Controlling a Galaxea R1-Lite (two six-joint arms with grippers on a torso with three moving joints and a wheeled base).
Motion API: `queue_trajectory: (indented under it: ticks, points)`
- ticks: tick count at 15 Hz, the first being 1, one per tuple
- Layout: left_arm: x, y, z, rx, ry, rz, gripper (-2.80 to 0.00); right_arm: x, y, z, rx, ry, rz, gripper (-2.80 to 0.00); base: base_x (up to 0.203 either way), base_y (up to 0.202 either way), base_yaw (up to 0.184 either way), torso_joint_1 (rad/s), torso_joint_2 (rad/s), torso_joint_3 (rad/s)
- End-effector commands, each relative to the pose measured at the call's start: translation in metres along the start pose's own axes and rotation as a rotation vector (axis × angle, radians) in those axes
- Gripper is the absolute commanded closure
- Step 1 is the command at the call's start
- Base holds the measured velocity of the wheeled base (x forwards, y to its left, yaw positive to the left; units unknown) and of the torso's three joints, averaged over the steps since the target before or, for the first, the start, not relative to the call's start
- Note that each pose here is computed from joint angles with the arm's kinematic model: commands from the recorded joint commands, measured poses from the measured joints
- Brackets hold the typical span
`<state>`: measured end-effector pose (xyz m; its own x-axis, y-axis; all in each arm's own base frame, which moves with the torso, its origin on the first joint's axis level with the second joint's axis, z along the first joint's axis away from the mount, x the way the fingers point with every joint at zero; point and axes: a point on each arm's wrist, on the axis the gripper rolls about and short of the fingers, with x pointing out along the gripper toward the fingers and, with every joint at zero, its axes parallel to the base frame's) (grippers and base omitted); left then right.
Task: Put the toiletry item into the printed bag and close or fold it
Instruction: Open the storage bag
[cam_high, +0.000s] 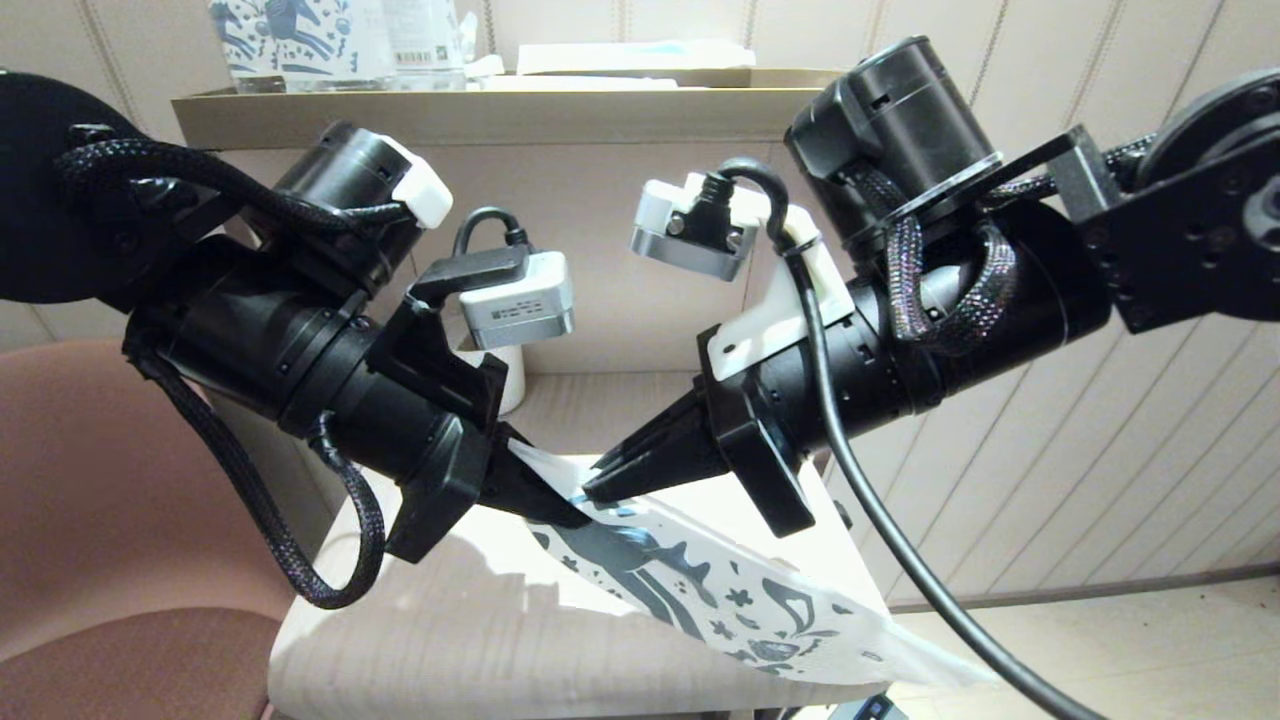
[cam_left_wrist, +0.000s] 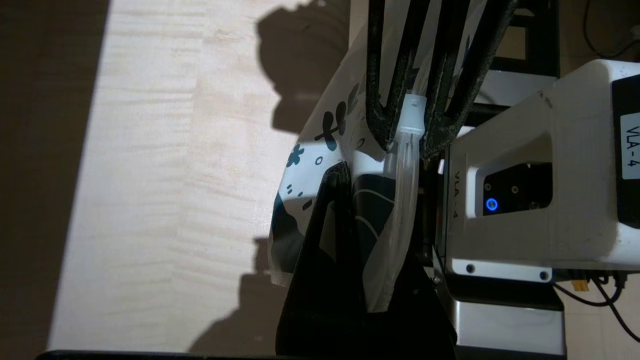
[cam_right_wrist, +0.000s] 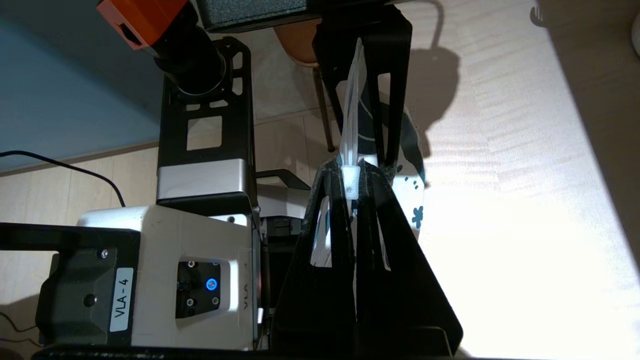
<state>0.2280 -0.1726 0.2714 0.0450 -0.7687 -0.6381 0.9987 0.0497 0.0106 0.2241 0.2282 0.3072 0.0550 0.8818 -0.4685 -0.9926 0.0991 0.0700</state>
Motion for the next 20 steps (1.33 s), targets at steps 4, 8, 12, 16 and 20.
queue_trajectory:
  ticks: [4,8,12,16,20]
  points:
    - [0.002,0.000,-0.002,-0.004,0.005,-0.008,0.00,-0.019,0.001,-0.004,0.010,-0.010,-0.033,0.00,0.000,0.000,0.000,0.000,0.00,0.000]
    - [0.002,0.001,-0.002,-0.006,0.006,-0.009,0.00,-0.038,0.006,-0.013,0.019,-0.010,-0.066,0.00,0.000,0.000,0.000,0.000,0.00,0.000]
    - [0.000,0.000,-0.001,-0.004,0.002,-0.005,0.00,-0.064,0.017,-0.028,0.039,-0.012,-0.110,0.00,0.000,0.000,0.000,0.000,0.00,0.000]
    - [0.001,0.001,0.000,-0.004,-0.001,-0.005,0.00,-0.089,0.033,-0.046,0.069,-0.012,-0.155,0.00,0.000,0.000,0.000,0.000,0.00,0.000]
    - [-0.001,0.002,-0.002,-0.012,0.002,-0.001,0.00,-0.115,0.049,-0.069,0.114,-0.021,-0.216,0.00,0.000,0.000,0.000,0.000,0.00,0.000]
